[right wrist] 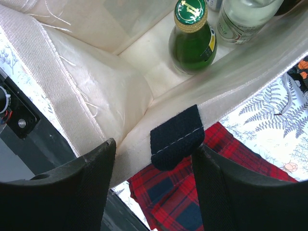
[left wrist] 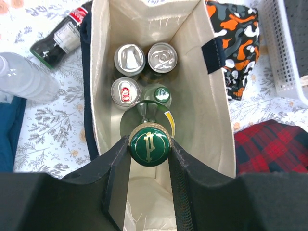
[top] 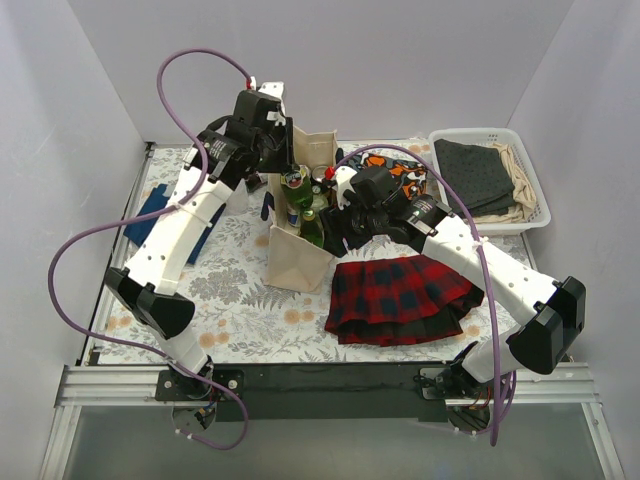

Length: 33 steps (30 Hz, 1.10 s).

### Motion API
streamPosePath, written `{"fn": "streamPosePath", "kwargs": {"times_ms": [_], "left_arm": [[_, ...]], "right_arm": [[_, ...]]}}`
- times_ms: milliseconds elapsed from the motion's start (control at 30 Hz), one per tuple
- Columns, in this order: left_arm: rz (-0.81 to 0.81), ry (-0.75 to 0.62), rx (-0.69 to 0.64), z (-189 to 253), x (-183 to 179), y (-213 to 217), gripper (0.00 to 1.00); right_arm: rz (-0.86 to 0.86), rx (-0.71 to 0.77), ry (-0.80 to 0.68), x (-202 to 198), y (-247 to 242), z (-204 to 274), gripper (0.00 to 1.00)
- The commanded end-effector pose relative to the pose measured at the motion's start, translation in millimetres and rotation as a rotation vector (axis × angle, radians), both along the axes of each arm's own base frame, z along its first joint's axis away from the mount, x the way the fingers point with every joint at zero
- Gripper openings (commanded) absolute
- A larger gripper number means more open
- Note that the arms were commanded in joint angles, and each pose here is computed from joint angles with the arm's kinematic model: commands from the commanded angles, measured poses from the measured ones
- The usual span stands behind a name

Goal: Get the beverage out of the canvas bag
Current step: Take out the drink from the canvas bag.

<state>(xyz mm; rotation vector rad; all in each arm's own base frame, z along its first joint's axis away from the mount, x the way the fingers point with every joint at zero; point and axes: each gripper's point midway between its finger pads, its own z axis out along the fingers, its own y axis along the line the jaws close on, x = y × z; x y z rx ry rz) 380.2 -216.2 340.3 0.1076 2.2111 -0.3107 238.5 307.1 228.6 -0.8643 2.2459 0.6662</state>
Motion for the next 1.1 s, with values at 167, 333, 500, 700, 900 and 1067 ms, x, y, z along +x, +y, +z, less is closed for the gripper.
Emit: {"fn": "streamPosePath", "kwargs": {"times_ms": [167,333,500,700,900,1067], "left_arm": [[0.022,-0.229,-0.068,84.7,0.2,11.8,0.0],[0.053,-0.282,-0.071,100.9,-2.3,21.6,0.0],[0.087,-0.329,-0.083,116.0,-4.0,29.8,0.0],[0.109,-0.383,-0.106,137.6,-6.9,36.1,0.0],[0.133,-0.457,-0.133,164.5,-14.1,46.8,0.0],[0.17,-0.503,-0.146,179.3,-19.2,57.0,0.0]], "right_arm": [[-0.007,-0.009,-0.017,-0.9,-3.9,6.0,0.69],[-0.013,-0.005,-0.019,-0.7,-4.2,7.7,0.7],[-0.017,-0.004,-0.019,0.1,-4.6,8.7,0.69],[-0.02,0.0,-0.021,-0.4,-5.3,9.9,0.69],[-0.019,0.004,-0.024,-0.5,-5.0,11.7,0.7],[-0.017,0.004,-0.015,-1.9,-4.2,10.1,0.7]]}}
